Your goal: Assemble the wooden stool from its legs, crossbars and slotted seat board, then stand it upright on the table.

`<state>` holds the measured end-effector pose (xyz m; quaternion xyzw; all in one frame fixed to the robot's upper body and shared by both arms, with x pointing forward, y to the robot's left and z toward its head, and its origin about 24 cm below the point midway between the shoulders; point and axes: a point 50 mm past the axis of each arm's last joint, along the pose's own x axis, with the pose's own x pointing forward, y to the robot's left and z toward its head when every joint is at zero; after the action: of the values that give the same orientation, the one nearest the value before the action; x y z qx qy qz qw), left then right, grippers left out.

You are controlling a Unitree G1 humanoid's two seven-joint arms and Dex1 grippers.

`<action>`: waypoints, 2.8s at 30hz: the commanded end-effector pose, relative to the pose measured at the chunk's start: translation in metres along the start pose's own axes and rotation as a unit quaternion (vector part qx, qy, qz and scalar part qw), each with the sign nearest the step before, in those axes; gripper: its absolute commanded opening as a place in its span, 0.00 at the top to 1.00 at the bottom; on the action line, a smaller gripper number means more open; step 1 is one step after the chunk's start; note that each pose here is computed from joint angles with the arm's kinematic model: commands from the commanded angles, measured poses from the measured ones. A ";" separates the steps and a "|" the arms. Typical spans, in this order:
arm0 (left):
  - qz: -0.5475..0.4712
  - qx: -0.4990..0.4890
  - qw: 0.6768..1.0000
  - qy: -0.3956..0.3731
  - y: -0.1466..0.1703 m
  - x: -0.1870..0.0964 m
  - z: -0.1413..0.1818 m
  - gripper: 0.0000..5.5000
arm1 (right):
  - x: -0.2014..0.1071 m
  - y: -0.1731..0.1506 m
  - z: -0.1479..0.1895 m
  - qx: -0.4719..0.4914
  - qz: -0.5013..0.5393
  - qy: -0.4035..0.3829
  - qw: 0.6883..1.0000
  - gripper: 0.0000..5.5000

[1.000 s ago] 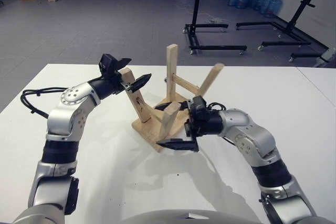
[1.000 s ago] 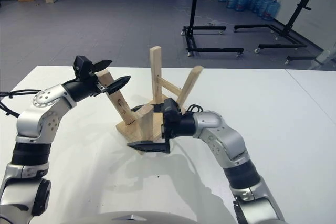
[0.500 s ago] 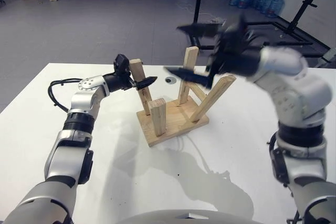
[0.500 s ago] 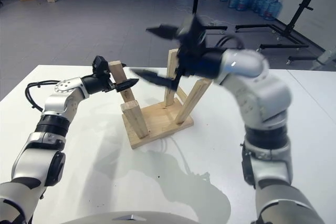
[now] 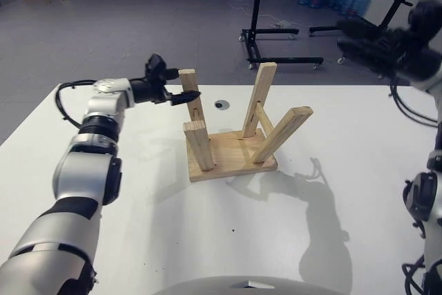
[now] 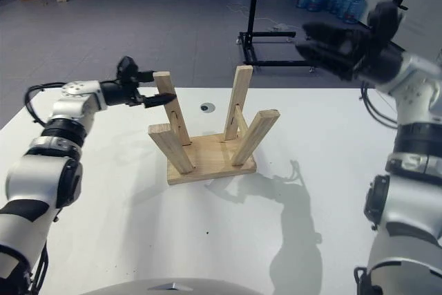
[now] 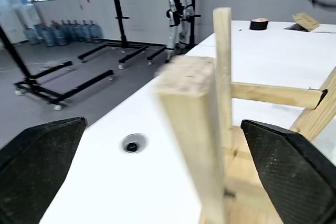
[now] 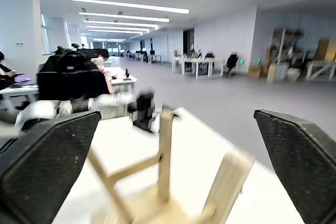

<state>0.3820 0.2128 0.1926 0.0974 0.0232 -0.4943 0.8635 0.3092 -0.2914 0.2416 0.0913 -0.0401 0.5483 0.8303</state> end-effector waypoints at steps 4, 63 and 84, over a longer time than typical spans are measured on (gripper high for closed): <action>-0.027 0.000 0.999 -0.036 -0.052 -0.121 0.026 0.02 | -0.037 0.008 -0.047 0.050 0.004 0.052 0.997 0.02; 0.032 -0.441 0.894 -0.074 -0.075 -0.020 0.031 0.74 | 0.094 0.029 -0.102 0.432 -0.086 0.175 0.880 0.77; 0.073 -0.554 0.825 -0.078 -0.075 -0.010 -0.030 0.40 | 0.089 0.003 -0.124 0.474 -0.145 0.106 0.862 0.25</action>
<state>0.3064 0.1826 0.1363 -0.4427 0.2490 -0.3421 0.7906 0.3336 -0.1795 0.1226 0.4298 0.3363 0.3911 0.7411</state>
